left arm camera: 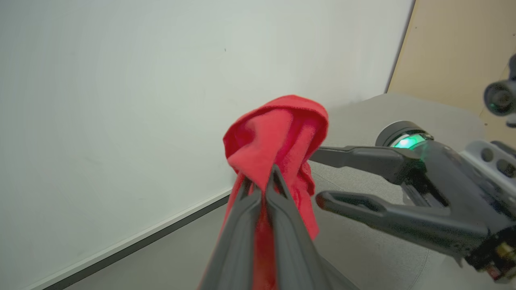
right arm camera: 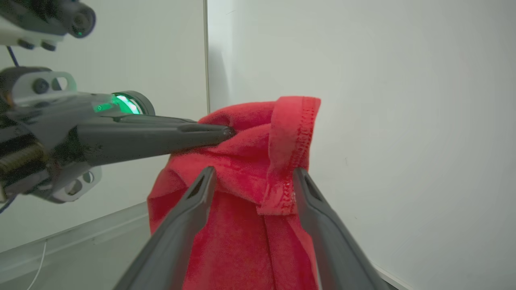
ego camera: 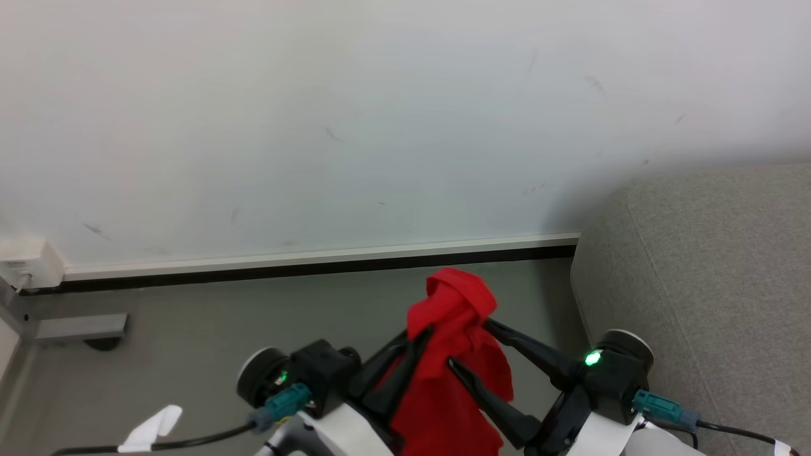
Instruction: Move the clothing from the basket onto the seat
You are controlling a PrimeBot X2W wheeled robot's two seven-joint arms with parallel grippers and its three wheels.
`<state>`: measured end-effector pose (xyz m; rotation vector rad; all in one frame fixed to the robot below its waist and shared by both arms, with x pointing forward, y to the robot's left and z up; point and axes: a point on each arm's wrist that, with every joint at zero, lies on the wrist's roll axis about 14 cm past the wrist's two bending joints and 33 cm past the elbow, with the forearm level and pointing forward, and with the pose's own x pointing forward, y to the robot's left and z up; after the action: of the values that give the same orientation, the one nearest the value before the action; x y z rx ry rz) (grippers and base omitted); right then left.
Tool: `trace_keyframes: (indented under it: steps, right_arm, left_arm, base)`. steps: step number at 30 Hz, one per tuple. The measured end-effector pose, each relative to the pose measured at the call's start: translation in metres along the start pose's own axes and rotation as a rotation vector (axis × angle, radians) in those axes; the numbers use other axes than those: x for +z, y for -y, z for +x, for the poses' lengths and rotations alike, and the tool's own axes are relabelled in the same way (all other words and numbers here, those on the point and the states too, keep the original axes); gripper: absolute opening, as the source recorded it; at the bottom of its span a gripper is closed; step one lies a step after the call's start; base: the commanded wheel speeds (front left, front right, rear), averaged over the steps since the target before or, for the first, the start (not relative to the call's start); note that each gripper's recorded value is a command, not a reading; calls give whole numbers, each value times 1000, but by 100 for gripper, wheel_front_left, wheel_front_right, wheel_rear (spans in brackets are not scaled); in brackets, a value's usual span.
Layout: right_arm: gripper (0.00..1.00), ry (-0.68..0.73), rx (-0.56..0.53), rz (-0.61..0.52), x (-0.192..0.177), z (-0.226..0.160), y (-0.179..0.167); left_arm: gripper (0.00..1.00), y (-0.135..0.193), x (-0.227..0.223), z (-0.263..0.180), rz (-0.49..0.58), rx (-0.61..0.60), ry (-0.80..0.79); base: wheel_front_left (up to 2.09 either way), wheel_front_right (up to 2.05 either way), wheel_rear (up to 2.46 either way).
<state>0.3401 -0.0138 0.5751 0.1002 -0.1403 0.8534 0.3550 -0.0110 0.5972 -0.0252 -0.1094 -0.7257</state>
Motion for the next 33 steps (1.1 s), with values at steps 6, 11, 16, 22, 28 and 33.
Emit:
trace_keyframes:
  steps: [6, 11, 16, 22, 28, 33]
  right_arm:
    - [100, -54, 17, 54, -16, -3, -5]
    - [100, -74, 45, 97, -20, -2, -15]
    - [100, -79, 70, 123, -19, 1, -22]
    - [0, -78, 69, 151, -18, 0, -21]
    - [0, -66, 24, 169, -13, -5, -7]
    - [0, -58, -70, 171, -11, -20, 21]
  left_arm:
    - [0, 30, 6, 1, -14, -101, 10]
    - [0, 53, 7, 1, -54, -178, 2]
    - [0, 61, 7, 2, -76, -206, 1]
    - [0, 58, 4, 4, -80, -200, -5]
    - [100, 47, 3, 6, -83, -160, 3]
    - [100, 46, -6, 11, -81, -153, -5]
  base:
    - [0, 0, 0]
    - [0, 0, 0]
    - [0, 0, 0]
    - [0, 0, 0]
    - [0, 0, 0]
    - [0, 0, 0]
